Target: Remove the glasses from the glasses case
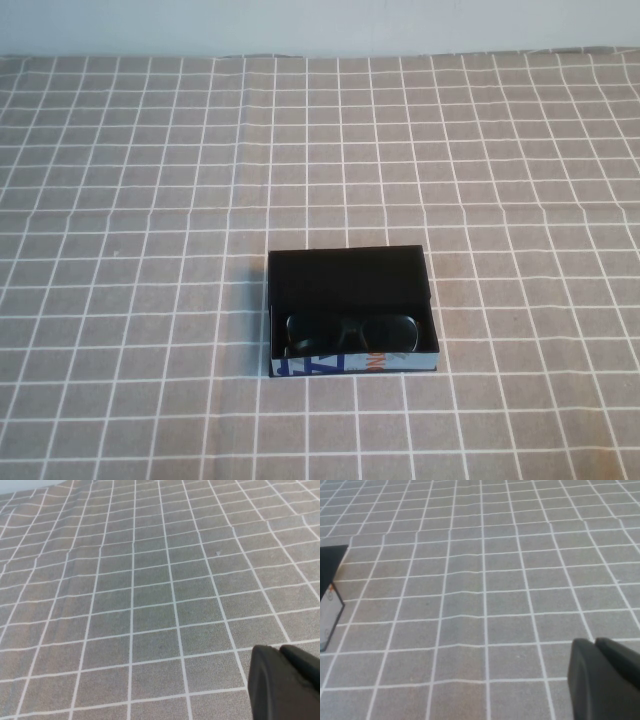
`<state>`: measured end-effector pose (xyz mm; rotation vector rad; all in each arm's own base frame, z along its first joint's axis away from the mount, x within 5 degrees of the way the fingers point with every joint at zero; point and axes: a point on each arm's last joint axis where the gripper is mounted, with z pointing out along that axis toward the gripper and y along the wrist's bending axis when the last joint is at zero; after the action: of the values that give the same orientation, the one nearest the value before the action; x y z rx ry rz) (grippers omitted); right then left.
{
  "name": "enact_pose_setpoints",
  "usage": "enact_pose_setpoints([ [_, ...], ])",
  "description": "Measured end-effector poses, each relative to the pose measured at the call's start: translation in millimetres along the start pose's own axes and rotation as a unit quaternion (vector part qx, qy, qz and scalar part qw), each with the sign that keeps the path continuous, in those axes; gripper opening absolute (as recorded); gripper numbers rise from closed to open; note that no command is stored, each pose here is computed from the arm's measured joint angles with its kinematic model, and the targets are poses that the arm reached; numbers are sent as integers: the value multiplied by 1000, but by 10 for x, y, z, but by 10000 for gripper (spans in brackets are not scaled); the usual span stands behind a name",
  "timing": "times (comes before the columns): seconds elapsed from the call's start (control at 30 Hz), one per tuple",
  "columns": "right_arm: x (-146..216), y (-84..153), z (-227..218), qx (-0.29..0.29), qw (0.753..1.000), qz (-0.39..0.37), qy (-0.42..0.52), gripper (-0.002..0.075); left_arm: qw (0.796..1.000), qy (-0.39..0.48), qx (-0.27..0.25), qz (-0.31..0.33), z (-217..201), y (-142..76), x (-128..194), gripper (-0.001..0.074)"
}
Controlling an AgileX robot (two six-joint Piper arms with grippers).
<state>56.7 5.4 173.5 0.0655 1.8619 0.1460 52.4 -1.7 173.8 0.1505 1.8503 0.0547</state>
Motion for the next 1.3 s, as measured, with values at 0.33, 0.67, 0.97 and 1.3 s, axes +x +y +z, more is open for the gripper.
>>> enact_pose_setpoints([
  [0.33,1,7,0,-6,1000,-1,1,-18,1000,0,0,0,0,0,0,-4],
  [0.67,-134,38,-33,-19,999,36,-35,-17,1000,0,0,0,0,0,0,-4],
  [0.97,-1040,235,-531,-70,989,58,-115,-18,1000,0,0,0,0,0,0,-4],
  [1.3,-1379,404,-98,-114,986,-38,113,-18,1000,0,0,0,0,0,0,-4],
])
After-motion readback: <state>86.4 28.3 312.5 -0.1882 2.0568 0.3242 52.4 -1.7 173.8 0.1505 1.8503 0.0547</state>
